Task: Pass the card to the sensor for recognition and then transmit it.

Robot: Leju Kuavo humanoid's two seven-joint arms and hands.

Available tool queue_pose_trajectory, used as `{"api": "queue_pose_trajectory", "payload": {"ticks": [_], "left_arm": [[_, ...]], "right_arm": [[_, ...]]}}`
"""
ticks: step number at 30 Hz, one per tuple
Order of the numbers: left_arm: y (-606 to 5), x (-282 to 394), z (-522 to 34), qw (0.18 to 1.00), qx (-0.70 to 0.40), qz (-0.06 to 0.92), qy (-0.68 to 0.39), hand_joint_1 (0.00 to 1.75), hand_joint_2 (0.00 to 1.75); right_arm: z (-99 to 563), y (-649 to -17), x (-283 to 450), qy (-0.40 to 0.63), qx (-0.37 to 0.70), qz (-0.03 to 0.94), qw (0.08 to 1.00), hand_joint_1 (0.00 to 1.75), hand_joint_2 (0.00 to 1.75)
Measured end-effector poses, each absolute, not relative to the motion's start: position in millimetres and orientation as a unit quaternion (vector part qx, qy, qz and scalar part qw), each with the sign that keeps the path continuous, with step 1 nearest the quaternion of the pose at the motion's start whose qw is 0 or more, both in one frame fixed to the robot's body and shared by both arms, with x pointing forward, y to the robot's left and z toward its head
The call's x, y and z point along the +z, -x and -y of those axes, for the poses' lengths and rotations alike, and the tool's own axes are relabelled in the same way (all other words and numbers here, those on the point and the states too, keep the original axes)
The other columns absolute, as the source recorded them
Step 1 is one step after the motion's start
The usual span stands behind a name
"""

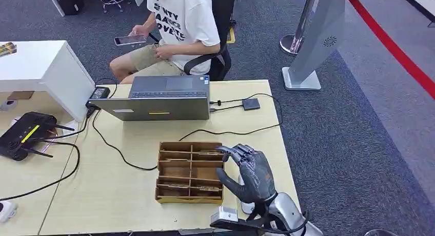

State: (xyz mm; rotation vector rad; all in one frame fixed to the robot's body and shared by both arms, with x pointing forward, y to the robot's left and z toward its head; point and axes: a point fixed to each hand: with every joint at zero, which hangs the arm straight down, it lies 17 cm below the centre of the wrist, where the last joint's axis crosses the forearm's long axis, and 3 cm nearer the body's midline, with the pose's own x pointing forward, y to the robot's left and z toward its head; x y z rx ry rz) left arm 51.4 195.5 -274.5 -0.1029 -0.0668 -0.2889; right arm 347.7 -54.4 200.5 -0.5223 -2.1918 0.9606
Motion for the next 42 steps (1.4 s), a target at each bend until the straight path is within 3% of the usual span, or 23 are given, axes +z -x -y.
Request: {"api": "queue_pose_trajectory", "payload": {"ticks": [20, 22, 26, 28, 33, 36, 39, 42], "left_arm": [[-51.6, -274.0, -194.1, 0.987, -0.149, 0.034, 0.055, 0.0, 0.0], [-51.5, -273.8, -193.5, 0.987, -0.15, 0.034, 0.057, 0.0, 0.0], [-52.6, -273.4, -192.6, 0.986, -0.153, 0.034, 0.059, 0.0, 0.0], [-53.9, -273.2, -192.7, 0.986, -0.154, 0.033, 0.059, 0.0, 0.0], [-58.6, -272.5, -192.2, 0.985, -0.155, 0.036, 0.06, 0.0, 0.0], [-58.4, -272.4, -191.8, 0.985, -0.155, 0.036, 0.061, 0.0, 0.0], [-58.5, -272.3, -191.4, 0.985, -0.156, 0.036, 0.062, 0.0, 0.0], [-58.6, -272.3, -191.4, 0.985, -0.156, 0.036, 0.062, 0.0, 0.0]], "right_arm": [[54.9, -367.1, 162.0, 0.259, 0.432, 0.8, 0.327, 0.23, 1.75], [54.8, -370.7, 162.0, 0.264, 0.436, 0.797, 0.323, 0.37, 1.75], [53.6, -380.9, 162.3, 0.273, 0.448, 0.79, 0.318, 0.86, 1.75], [52.9, -385.6, 163.2, 0.276, 0.452, 0.787, 0.316, 0.91, 1.75], [51.5, -395.1, 169.7, 0.285, 0.453, 0.786, 0.31, 1.33, 1.75], [50.2, -398.9, 175.1, 0.287, 0.452, 0.787, 0.306, 1.29, 1.75], [47.1, -401.3, 181.4, 0.288, 0.449, 0.79, 0.302, 0.77, 1.75], [43.9, -402.4, 186.6, 0.287, 0.445, 0.794, 0.3, 0.73, 1.75]]}}
